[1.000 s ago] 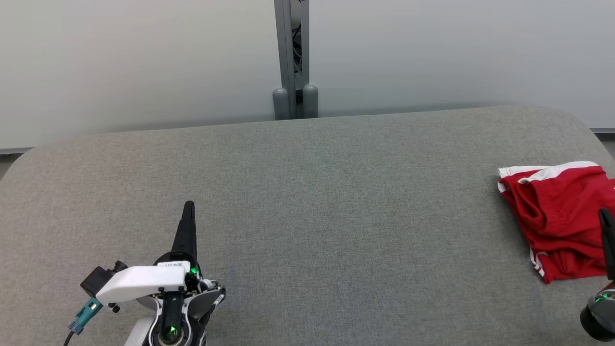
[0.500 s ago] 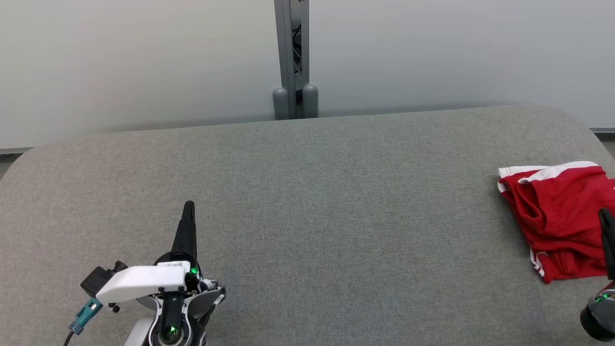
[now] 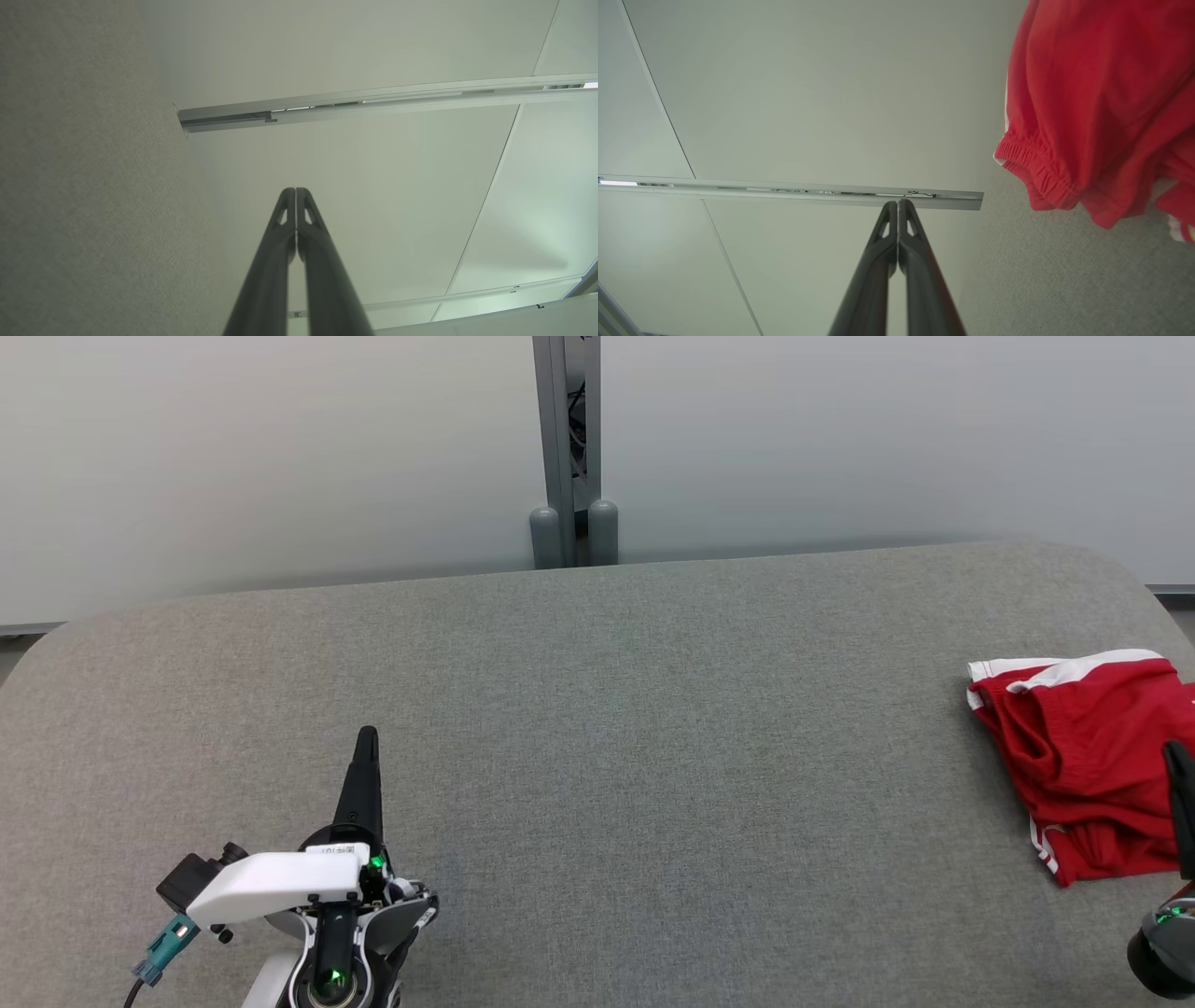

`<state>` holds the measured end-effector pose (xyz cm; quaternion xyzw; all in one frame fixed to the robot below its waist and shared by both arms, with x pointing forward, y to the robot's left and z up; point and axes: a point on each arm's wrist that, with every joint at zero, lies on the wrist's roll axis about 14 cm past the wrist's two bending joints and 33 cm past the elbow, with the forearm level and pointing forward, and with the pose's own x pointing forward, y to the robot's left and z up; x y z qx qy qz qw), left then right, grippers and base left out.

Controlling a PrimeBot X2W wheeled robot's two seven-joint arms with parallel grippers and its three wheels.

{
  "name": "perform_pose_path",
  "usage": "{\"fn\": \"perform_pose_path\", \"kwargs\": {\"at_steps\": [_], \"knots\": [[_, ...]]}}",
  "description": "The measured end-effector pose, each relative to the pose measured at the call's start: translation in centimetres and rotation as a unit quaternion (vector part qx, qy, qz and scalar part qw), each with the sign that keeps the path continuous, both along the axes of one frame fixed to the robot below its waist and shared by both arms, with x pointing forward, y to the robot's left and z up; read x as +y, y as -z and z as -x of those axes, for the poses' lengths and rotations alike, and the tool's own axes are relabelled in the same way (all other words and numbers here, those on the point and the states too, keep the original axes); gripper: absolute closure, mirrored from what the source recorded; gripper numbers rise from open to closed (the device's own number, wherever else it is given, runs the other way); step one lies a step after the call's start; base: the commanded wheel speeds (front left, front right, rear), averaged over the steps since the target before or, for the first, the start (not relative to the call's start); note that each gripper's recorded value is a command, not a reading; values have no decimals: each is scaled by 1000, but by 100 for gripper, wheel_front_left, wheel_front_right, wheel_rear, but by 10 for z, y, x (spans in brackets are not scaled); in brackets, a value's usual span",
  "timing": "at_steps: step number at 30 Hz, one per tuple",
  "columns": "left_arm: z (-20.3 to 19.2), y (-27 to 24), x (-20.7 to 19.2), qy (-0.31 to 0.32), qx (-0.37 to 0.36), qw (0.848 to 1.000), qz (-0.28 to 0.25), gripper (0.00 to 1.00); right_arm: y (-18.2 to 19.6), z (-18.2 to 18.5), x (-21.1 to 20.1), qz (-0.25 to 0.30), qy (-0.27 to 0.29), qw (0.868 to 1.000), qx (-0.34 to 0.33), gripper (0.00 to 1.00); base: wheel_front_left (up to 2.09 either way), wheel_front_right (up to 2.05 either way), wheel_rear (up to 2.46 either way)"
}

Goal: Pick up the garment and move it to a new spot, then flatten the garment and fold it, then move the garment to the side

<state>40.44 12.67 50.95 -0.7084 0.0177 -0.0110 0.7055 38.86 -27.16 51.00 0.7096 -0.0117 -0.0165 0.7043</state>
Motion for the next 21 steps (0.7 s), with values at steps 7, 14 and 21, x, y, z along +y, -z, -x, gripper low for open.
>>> {"fn": "perform_pose_path", "kwargs": {"at_steps": [7, 14, 21], "knots": [[0, 0, 0, 0, 0, 1000, 0, 100, 0, 0, 0, 0, 0, 1000, 0, 100, 0, 0, 0], [0, 0, 0, 0, 0, 1000, 0, 100, 0, 0, 0, 0, 0, 1000, 0, 100, 0, 0, 0], [0, 0, 0, 0, 0, 1000, 0, 100, 0, 0, 0, 0, 0, 1000, 0, 100, 0, 0, 0]]}}
